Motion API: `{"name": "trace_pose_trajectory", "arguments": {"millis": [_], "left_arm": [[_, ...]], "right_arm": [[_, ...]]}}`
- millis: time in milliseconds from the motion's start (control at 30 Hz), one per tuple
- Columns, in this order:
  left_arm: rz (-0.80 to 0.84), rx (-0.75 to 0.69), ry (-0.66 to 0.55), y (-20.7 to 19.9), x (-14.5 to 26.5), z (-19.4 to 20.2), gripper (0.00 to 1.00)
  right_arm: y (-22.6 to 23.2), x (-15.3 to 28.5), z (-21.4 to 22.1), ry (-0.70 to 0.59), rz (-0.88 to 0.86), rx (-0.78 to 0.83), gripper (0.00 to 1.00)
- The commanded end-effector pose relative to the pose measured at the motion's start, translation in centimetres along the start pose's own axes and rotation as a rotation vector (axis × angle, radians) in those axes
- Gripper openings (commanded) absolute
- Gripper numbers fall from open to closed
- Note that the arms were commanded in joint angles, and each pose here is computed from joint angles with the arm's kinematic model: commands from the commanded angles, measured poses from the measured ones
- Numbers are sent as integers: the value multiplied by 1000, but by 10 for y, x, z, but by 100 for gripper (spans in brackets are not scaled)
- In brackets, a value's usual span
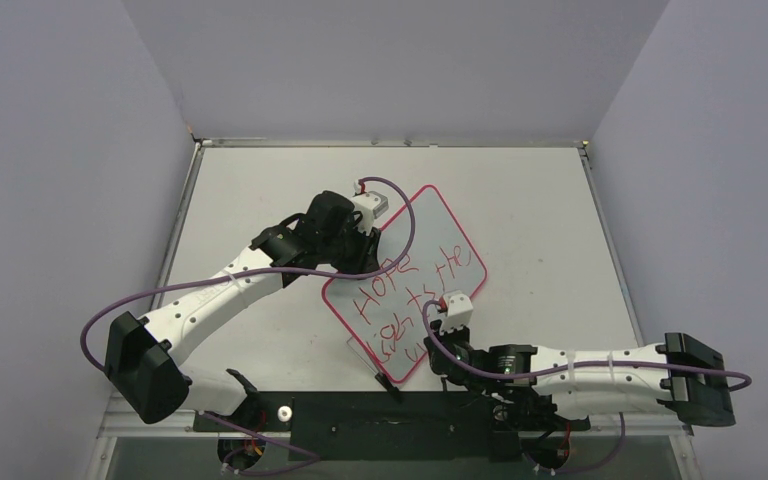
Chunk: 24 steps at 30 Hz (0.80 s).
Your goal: Write a sentence on the whiteboard
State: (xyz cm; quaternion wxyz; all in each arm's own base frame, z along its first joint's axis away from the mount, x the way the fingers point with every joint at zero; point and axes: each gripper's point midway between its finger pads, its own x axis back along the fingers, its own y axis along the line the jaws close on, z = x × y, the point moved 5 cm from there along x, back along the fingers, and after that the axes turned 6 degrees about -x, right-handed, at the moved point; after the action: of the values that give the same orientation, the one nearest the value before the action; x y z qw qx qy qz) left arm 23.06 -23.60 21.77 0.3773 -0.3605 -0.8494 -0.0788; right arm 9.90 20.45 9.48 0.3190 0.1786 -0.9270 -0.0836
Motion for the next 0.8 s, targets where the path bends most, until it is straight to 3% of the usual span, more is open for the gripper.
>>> {"name": "trace_pose_trajectory", "arguments": {"millis": [0, 400, 767], "left_arm": [[-213, -161, 179, 36, 0, 38, 0], [-215, -161, 177, 36, 0, 38, 0], [-216, -161, 175, 37, 1, 37, 0]], "right_arm": [[-3, -4, -3, -29, 48, -22, 0], [6, -8, -58, -135, 69, -39, 0], [-7, -5, -64, -146, 80, -68, 0]]}}
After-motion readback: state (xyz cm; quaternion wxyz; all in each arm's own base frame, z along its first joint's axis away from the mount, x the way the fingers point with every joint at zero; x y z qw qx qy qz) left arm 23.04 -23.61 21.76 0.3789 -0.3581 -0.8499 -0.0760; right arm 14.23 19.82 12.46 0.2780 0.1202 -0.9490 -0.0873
